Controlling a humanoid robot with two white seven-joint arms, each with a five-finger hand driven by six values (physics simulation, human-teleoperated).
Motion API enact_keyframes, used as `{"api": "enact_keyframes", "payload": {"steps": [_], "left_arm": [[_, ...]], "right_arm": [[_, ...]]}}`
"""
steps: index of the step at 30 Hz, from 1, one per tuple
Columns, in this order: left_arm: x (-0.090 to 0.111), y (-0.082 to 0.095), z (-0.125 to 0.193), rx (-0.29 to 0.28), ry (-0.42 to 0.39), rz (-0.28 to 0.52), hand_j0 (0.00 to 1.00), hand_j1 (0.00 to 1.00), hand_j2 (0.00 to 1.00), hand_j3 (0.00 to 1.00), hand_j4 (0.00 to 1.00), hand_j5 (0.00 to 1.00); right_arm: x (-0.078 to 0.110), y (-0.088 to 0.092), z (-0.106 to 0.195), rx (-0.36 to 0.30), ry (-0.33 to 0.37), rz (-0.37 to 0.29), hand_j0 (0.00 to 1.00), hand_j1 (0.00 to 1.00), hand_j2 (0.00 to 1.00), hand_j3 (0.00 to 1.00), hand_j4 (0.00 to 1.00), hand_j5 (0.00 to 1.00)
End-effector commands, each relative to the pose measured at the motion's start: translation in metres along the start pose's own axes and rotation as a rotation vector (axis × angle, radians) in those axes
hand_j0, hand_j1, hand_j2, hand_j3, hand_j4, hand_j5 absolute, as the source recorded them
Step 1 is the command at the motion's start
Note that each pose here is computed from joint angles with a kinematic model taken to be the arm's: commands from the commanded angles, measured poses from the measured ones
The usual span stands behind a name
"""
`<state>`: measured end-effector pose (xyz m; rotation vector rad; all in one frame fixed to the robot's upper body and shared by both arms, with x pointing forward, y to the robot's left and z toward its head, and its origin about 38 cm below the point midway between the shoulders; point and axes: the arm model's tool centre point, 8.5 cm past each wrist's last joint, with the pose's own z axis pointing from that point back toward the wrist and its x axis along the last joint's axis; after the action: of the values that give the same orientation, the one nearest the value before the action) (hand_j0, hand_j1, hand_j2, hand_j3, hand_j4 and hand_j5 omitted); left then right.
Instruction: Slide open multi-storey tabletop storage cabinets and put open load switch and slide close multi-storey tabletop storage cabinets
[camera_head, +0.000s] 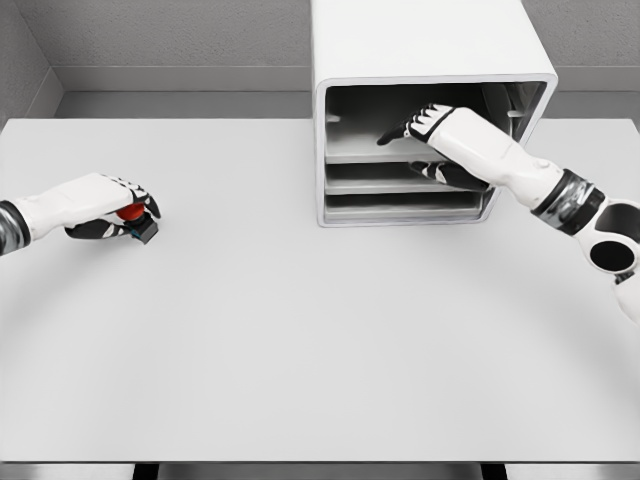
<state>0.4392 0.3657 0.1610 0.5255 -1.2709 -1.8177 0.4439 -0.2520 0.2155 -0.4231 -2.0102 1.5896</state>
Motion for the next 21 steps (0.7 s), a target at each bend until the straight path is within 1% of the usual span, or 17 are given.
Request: {"api": "enact_keyframes", "payload": {"steps": [1, 4, 5, 6, 10, 13, 14, 15, 17, 18, 19, 21], "left_arm": [[0.0, 0.001, 0.001, 0.004, 0.001, 0.002, 0.49, 0.49, 0.49, 0.49, 0.49, 0.49], [-0.001, 0.003, 0.001, 0.01, 0.002, 0.0, 0.44, 0.44, 0.44, 0.44, 0.44, 0.44], [0.0, 0.004, 0.002, 0.012, 0.002, -0.001, 0.43, 0.43, 0.43, 0.43, 0.43, 0.43], [-0.001, 0.004, 0.002, 0.014, 0.002, 0.0, 0.43, 0.43, 0.43, 0.43, 0.43, 0.43], [-0.001, 0.009, 0.002, 0.023, 0.001, -0.004, 0.42, 0.42, 0.42, 0.42, 0.42, 0.42], [0.0, 0.012, 0.002, 0.03, -0.001, -0.007, 0.39, 0.39, 0.39, 0.39, 0.39, 0.39], [0.001, 0.012, 0.002, 0.032, -0.003, -0.01, 0.39, 0.39, 0.39, 0.39, 0.39, 0.39], [0.001, 0.014, 0.002, 0.035, -0.005, -0.01, 0.39, 0.39, 0.39, 0.39, 0.39, 0.39], [0.001, 0.014, 0.002, 0.04, -0.007, -0.006, 0.39, 0.39, 0.39, 0.39, 0.39, 0.39], [0.004, 0.018, 0.003, 0.05, -0.013, -0.015, 0.39, 0.39, 0.39, 0.39, 0.39, 0.39], [0.007, 0.027, 0.005, 0.071, -0.018, -0.032, 0.39, 0.39, 0.39, 0.39, 0.39, 0.39], [0.009, 0.03, 0.005, 0.079, -0.021, -0.041, 0.39, 0.39, 0.39, 0.39, 0.39, 0.39]], "right_arm": [[-0.001, 0.0, 0.0, -0.002, 0.003, -0.007, 0.74, 0.74, 0.74, 0.74, 0.74, 0.74], [-0.001, 0.003, -0.001, 0.007, 0.002, -0.009, 0.75, 0.75, 0.75, 0.75, 0.75, 0.75], [-0.002, 0.004, -0.001, 0.007, 0.005, -0.013, 0.77, 0.77, 0.77, 0.77, 0.77, 0.77], [-0.001, 0.007, -0.007, -0.001, 0.002, -0.024, 0.77, 0.77, 0.77, 0.77, 0.77, 0.77], [-0.005, 0.011, -0.009, 0.002, 0.012, -0.033, 0.77, 0.77, 0.77, 0.77, 0.77, 0.77], [-0.007, 0.011, -0.011, 0.002, 0.018, -0.037, 0.77, 0.77, 0.77, 0.77, 0.77, 0.77], [-0.008, 0.016, -0.012, 0.018, 0.02, -0.039, 0.77, 0.77, 0.77, 0.77, 0.77, 0.77], [-0.01, 0.017, -0.013, 0.024, 0.022, -0.039, 0.77, 0.77, 0.77, 0.77, 0.77, 0.77], [-0.01, 0.021, -0.016, 0.025, 0.023, -0.051, 0.77, 0.77, 0.77, 0.77, 0.77, 0.77], [-0.011, 0.022, -0.016, 0.026, 0.027, -0.052, 0.77, 0.77, 0.77, 0.77, 0.77, 0.77], [-0.01, 0.023, -0.016, 0.03, 0.025, -0.053, 0.77, 0.77, 0.77, 0.77, 0.77, 0.77], [-0.011, 0.025, -0.015, 0.034, 0.028, -0.054, 0.77, 0.77, 0.77, 0.77, 0.77, 0.77]]}}
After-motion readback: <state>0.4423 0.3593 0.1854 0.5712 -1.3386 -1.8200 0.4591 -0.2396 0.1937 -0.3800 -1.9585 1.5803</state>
